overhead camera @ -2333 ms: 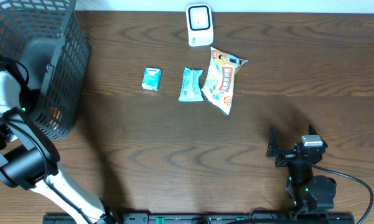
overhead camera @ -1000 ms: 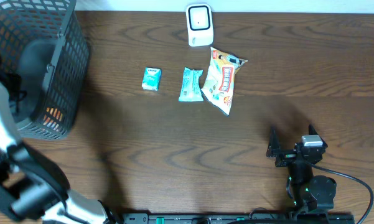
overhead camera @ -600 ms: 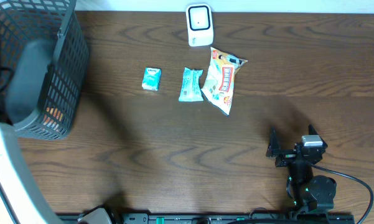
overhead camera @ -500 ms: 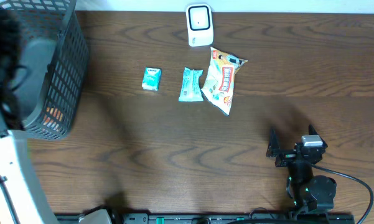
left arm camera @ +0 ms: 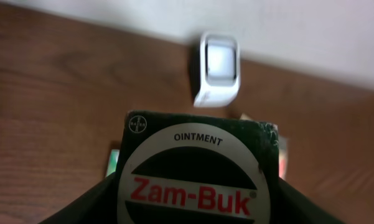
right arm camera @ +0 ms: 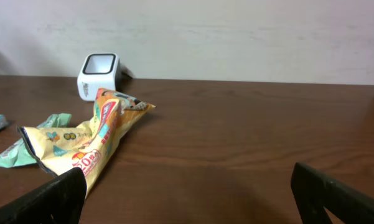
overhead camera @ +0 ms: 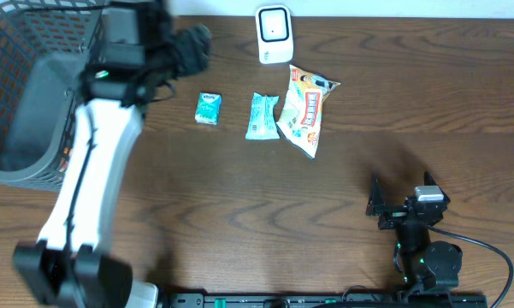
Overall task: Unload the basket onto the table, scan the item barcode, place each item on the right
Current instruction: 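Place the Zam-Buk box on the table left of the teal box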
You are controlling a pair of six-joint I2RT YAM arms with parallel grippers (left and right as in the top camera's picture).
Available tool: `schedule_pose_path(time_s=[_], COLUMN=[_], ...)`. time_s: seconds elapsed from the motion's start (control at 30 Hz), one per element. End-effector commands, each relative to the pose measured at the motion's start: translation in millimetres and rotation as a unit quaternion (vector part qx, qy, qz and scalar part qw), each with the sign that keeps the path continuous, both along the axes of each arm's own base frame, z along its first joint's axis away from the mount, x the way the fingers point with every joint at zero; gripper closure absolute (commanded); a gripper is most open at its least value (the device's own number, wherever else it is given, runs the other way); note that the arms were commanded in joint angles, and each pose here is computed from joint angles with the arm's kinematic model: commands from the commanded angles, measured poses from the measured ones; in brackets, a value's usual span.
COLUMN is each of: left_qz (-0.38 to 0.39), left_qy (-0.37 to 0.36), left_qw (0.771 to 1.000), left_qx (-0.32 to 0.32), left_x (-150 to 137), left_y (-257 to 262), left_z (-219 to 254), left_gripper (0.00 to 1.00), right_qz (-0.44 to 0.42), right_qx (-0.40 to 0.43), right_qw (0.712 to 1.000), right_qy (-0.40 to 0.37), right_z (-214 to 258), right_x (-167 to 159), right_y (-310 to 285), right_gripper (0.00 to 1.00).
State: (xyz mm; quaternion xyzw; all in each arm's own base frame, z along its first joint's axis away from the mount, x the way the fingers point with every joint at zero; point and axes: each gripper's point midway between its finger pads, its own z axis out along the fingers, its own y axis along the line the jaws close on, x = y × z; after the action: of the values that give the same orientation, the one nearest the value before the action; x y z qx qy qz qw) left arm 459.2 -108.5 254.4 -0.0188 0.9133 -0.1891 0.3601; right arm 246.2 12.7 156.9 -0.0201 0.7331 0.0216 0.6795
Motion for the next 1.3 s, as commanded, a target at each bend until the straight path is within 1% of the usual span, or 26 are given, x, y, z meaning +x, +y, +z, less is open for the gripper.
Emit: schedule_pose_path(time_s=[0.0,0.1,0.23,0.37,0.43,0.53,0.7,0.8,0.87,0.97,1.07,1.13,1.23,1.27], left_qz=[-0.038,0.005,0.03,0.065,0.064,0.052,0.043,0.04,0.027,-0.013,-0.044,-0.051,-0.065,-0.065], left_qy=[0.004,0.046,0.091,0.123,0.139,0.166,0.198,0.206,0.21,0.218,0.221,0.221,0.214,0.21], left_qw=[0.995,0.987,0.975,0.955,0.947,0.941,0.933,0.931,0.937,0.951,0.959,0.96,0.96,0.961], left_qx=[0.091,0.152,0.2,0.263,0.282,0.291,0.298,0.298,0.279,0.217,0.169,0.162,0.17,0.17], left_x=[12.1,21.8,26.0,29.2,28.7,26.2,21.3,19.6,18.0,13.9,10.3,9.4,10.0,11.0], left_y=[4.7,26.5,45.1,68.9,74.1,74.4,75.2,74.6,66.6,40.5,18.9,13.9,12.2,12.0], left_z=[-31.3,-71.4,-112.7,-145.5,-162.2,-189.1,-220.7,-228.1,-230.3,-234.0,-234.4,-234.2,-232.1,-228.8], left_gripper=[0.39,0.39,0.39,0.39,0.39,0.39,0.39,0.39,0.39,0.39,0.39,0.38,0.37,0.33], right_qz=[-0.008,-0.008,-0.008,-0.008,-0.008,-0.008,-0.008,-0.008,-0.008,-0.008,-0.008,-0.008,-0.008,-0.008], right_qx=[-0.006,-0.006,-0.006,-0.006,-0.006,-0.006,-0.006,-0.006,-0.006,-0.006,-0.006,-0.006,-0.006,-0.006], right_qw=[1.0,1.0,1.0,1.0,1.0,1.0,1.0,1.0,1.0,1.0,1.0,1.0,1.0,1.0], right_qy=[0.0,0.0,0.0,0.0,0.0,0.0,0.0,0.0,0.0,0.0,0.0,0.0,0.0,0.0], right_z=[-0.6,-0.6,-0.6,-0.6,-0.6,-0.6,-0.6,-0.6,-0.6,-0.6,-0.6,-0.6,-0.6,-0.6], right_x=[-0.1,-0.1,-0.1,-0.1,-0.1,-0.1,-0.1,-0.1,-0.1,-0.1,-0.1,-0.1,-0.1,-0.1], right_y=[-3.5,-3.5,-3.5,-3.5,-3.5,-3.5,-3.5,-3.5,-3.5,-3.5,-3.5,-3.5,-3.5,-3.5], right_gripper=[0.01,0.01,0.01,0.01,0.01,0.01,0.01,0.01,0.01,0.01,0.01,0.01,0.01,0.01])
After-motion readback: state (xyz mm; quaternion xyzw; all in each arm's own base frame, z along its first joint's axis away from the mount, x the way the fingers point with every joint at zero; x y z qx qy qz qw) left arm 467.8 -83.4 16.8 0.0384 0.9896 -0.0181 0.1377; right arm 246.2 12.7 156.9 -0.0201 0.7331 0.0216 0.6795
